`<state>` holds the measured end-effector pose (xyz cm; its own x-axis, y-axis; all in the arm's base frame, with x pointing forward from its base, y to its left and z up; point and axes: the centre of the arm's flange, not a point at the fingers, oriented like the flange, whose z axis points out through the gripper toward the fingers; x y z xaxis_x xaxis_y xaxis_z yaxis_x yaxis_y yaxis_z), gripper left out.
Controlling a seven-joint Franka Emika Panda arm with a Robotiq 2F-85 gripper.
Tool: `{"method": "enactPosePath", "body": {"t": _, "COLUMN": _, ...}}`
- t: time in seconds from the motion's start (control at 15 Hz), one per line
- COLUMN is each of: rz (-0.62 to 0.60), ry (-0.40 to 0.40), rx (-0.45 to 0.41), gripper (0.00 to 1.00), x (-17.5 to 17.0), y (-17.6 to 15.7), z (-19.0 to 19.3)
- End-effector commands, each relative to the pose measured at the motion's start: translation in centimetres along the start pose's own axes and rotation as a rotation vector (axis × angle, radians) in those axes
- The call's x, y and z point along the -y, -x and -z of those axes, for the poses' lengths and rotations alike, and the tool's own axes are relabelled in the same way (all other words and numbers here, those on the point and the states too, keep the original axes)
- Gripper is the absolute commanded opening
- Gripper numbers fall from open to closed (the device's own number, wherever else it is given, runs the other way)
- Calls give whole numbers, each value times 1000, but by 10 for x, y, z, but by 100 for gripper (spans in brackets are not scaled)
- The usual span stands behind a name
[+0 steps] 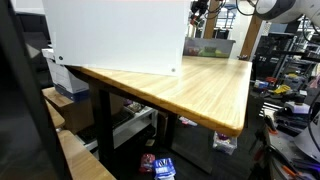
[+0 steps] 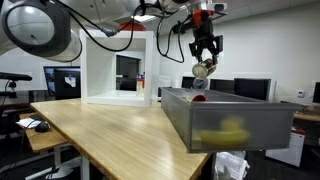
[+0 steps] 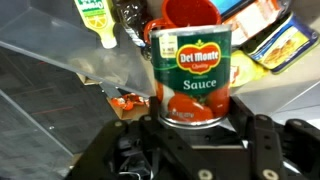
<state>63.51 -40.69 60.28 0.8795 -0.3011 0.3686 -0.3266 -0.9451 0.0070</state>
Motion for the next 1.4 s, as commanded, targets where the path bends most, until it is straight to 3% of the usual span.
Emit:
{"method": "enactPosePath", "body": {"t": 0.0, "rz": 105, "ry": -91, "rx": 34, "gripper": 44, "x": 17, "y": 43, "z": 35}}
{"method": "enactPosePath", "body": {"t": 0.6, "rz": 358, "ry": -262, "rx": 164, "gripper": 44, "x": 50, "y": 69, "z": 80}}
{"method": "enactPosePath", "body": {"t": 0.93, "rz": 477, "ry": -337, "rx": 281, "gripper": 44, "x": 64, "y": 85, "z": 75}}
{"method": "enactPosePath", "body": {"t": 1.33, "rz": 545, "ry": -373, "rx": 371, "gripper": 44, "x": 75, "y": 95, "z": 46}}
